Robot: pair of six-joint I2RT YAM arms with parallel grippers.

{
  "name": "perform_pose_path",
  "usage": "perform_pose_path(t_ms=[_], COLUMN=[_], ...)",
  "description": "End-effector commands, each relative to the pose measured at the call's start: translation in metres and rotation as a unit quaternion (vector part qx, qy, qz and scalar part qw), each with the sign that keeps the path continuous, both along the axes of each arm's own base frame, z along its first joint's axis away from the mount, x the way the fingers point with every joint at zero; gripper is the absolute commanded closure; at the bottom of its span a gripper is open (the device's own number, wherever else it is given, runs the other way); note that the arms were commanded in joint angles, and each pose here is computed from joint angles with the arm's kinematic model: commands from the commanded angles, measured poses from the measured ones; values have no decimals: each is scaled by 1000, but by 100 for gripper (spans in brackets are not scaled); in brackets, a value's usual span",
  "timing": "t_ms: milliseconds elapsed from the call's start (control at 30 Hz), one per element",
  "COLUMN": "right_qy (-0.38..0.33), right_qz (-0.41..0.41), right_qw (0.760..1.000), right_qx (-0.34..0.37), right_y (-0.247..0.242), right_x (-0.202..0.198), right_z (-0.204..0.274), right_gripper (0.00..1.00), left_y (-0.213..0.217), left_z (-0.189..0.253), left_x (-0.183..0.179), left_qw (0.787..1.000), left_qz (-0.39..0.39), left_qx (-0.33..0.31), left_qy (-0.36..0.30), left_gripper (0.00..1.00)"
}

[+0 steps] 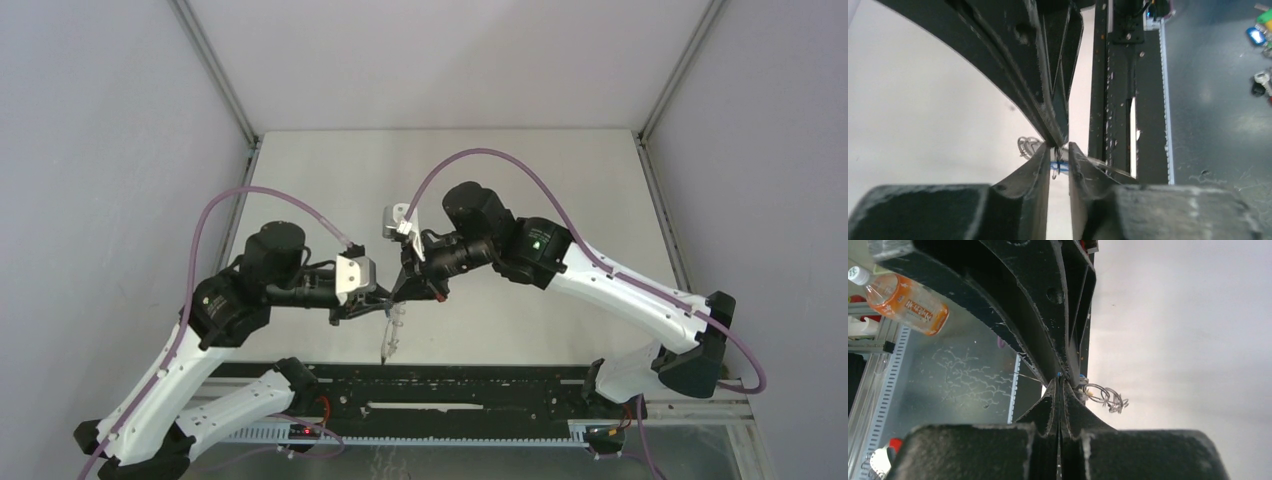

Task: Put the keys on the keyring
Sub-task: Adjust the key on the keyring.

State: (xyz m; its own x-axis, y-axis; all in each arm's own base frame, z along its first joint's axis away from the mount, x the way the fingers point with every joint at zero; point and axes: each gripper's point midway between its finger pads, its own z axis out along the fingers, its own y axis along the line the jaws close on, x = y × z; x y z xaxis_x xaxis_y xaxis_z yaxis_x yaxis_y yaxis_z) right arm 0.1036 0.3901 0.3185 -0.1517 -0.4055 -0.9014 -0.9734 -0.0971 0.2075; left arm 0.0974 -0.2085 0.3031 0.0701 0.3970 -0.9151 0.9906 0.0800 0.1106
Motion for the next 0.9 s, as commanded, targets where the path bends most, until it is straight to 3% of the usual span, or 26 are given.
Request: perform_pose_path(t_ms=[0,33,100,300,567,767,867], right_qy=[-6,-2,5,23,43,40,36], right_qz=[-37,-42,-49,-35,-33,-50,-49], right_qw=[998,997,994,983,976,970,969], right_qx=[55,71,103,179,212,236,241], right_y=[4,1,-5,-18,-15,-16,-14], right_x=[10,11,12,2,-2,1,-1], right_z=[21,25,33,52,49,54,56], right_gripper=[100,100,100,100,100,100,100], left_y=[-5,-3,2,14,6,4,5], left_z=[37,36,31,17,47,33,23], left_x=[2,3,1,2,23,7,-1], left_qw=[997,997,997,994,984,990,992], left_qz=[-8,-4,-6,-10,32,-7,-26], left_qx=[-50,-45,-32,-5,-60,-48,-35], left_qy=[-52,-55,-66,-111,-166,-134,-119], left_gripper=[63,56,54,60,60,68,67])
